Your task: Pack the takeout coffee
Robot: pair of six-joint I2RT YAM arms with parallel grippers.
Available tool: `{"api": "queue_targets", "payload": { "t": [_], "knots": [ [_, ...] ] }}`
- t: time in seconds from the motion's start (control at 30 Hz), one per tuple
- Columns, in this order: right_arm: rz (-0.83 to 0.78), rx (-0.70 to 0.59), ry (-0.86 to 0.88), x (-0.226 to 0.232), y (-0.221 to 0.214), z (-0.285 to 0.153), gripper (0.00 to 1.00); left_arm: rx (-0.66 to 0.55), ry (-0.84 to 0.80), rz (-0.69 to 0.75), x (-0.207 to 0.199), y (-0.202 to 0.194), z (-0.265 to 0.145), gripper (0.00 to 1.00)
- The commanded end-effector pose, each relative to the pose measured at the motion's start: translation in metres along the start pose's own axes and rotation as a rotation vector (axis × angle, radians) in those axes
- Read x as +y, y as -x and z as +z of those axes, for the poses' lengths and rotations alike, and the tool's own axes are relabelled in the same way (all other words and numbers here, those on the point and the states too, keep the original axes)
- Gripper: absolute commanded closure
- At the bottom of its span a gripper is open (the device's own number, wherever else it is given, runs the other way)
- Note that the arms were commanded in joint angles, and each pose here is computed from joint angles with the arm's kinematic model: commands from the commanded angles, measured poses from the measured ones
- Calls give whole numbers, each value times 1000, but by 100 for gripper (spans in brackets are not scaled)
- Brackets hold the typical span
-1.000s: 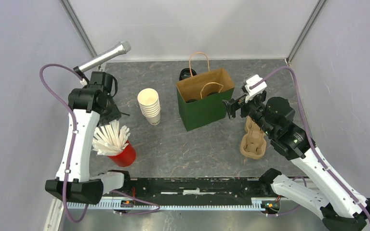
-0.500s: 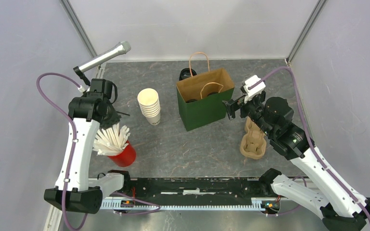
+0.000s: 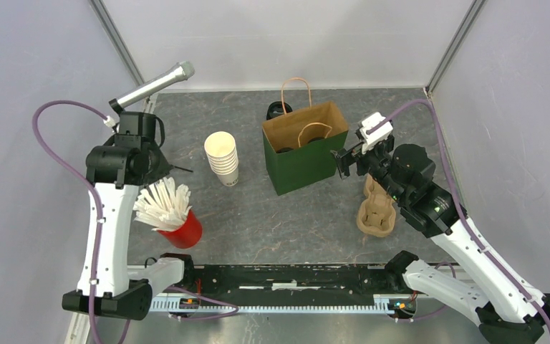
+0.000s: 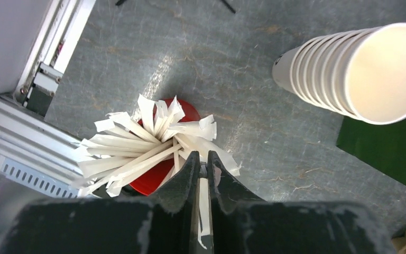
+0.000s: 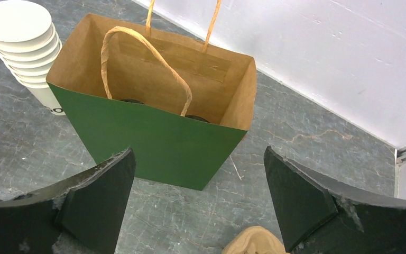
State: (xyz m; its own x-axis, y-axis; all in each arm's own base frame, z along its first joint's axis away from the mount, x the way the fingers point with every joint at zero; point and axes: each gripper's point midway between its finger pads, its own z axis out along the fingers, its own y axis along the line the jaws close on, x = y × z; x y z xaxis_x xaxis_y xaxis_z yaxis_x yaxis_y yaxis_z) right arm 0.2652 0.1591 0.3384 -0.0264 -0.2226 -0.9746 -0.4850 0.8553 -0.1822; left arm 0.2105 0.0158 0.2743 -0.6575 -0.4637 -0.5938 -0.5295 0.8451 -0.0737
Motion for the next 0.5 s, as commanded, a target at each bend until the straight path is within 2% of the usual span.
{"api": "queue_targets", "payload": {
  "t": [0.0,0.1,0.27,0.47],
  "knots": [
    [-27,-39,-12,-5,17,1,2,-65,-39,41,8,12,-33,85],
    [-34,-37,-11,-6,20,2,2,-84,-42,75,17,13,-50,85],
    [-43,-32,-11,-6,22,4,2,-188,-40,117,32,28,-78,86],
    [-49,-33,-4,-6,33,7,2,-248,-112,134,27,36,-100,87]
  ]
}}
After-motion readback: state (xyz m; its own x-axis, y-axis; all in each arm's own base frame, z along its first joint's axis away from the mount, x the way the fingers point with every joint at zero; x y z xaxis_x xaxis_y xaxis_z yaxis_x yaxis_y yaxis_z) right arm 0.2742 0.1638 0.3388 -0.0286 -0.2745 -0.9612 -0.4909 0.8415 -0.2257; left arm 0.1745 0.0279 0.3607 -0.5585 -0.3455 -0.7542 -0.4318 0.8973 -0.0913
